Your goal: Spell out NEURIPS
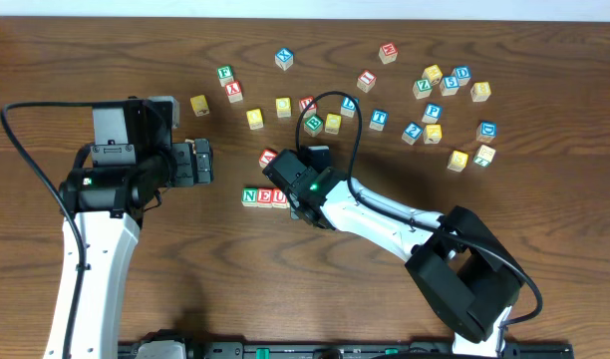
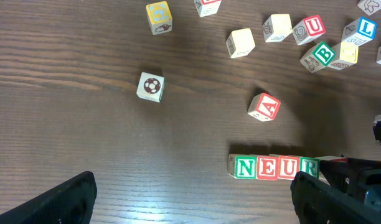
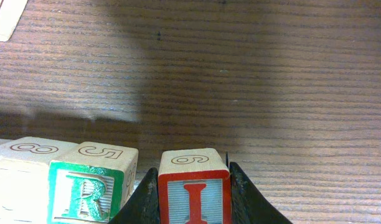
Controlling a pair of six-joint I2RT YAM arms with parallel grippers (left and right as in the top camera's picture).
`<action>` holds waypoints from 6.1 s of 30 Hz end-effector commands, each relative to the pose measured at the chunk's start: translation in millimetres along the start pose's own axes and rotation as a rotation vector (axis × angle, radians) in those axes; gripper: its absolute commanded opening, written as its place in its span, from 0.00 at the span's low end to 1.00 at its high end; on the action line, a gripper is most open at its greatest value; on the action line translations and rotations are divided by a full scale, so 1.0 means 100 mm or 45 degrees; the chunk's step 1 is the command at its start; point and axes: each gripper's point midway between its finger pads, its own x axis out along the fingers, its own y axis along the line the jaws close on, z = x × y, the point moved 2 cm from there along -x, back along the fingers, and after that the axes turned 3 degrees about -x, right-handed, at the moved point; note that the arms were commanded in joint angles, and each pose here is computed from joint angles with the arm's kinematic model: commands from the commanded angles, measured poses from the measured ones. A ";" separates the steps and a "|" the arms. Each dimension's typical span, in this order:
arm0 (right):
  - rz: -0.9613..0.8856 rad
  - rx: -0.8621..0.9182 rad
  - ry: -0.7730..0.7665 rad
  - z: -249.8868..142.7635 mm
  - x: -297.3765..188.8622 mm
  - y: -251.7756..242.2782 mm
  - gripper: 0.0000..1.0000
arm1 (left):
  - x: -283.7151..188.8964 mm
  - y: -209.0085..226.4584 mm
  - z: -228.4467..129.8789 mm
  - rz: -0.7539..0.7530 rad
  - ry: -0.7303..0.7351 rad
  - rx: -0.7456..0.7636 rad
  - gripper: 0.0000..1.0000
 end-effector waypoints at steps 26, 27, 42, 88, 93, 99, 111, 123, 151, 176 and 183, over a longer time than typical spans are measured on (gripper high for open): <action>-0.041 0.014 -0.019 -0.02 0.03 -0.04 0.40 | -0.06 0.01 0.08 0.009 -0.032 0.013 0.98; -0.042 0.014 -0.022 -0.02 0.03 -0.05 0.40 | -0.06 0.01 0.08 0.009 -0.032 0.013 0.98; -0.044 0.037 -0.103 0.14 -0.08 -0.05 0.43 | -0.06 0.01 0.08 0.009 -0.032 0.013 0.98; -0.314 0.334 0.004 0.62 -1.43 -1.74 0.74 | -0.06 0.01 0.08 0.009 -0.032 0.013 0.98; -0.309 0.388 0.109 0.58 -1.37 -2.11 0.83 | -0.06 0.01 0.08 0.009 -0.032 0.013 0.98; -0.176 0.323 0.185 0.57 -1.32 -2.23 0.83 | -0.06 0.01 0.08 0.009 -0.032 0.013 0.98; -0.002 0.382 0.122 0.75 -1.28 -2.12 0.82 | -0.06 0.01 0.08 0.009 -0.032 0.013 0.98; -0.089 0.782 -0.238 1.32 -1.26 -2.30 0.82 | -0.06 0.01 0.08 0.009 -0.032 0.013 0.98; 0.033 0.574 0.255 1.38 -0.39 -2.88 0.83 | -0.06 0.01 0.08 0.009 -0.032 0.013 0.98; -0.067 0.495 0.150 1.77 -0.03 -2.65 0.82 | -0.06 0.01 0.08 0.009 -0.032 0.013 0.98; -0.077 0.515 0.210 1.68 0.23 -2.64 0.81 | -0.06 0.01 0.08 0.009 -0.032 0.013 0.98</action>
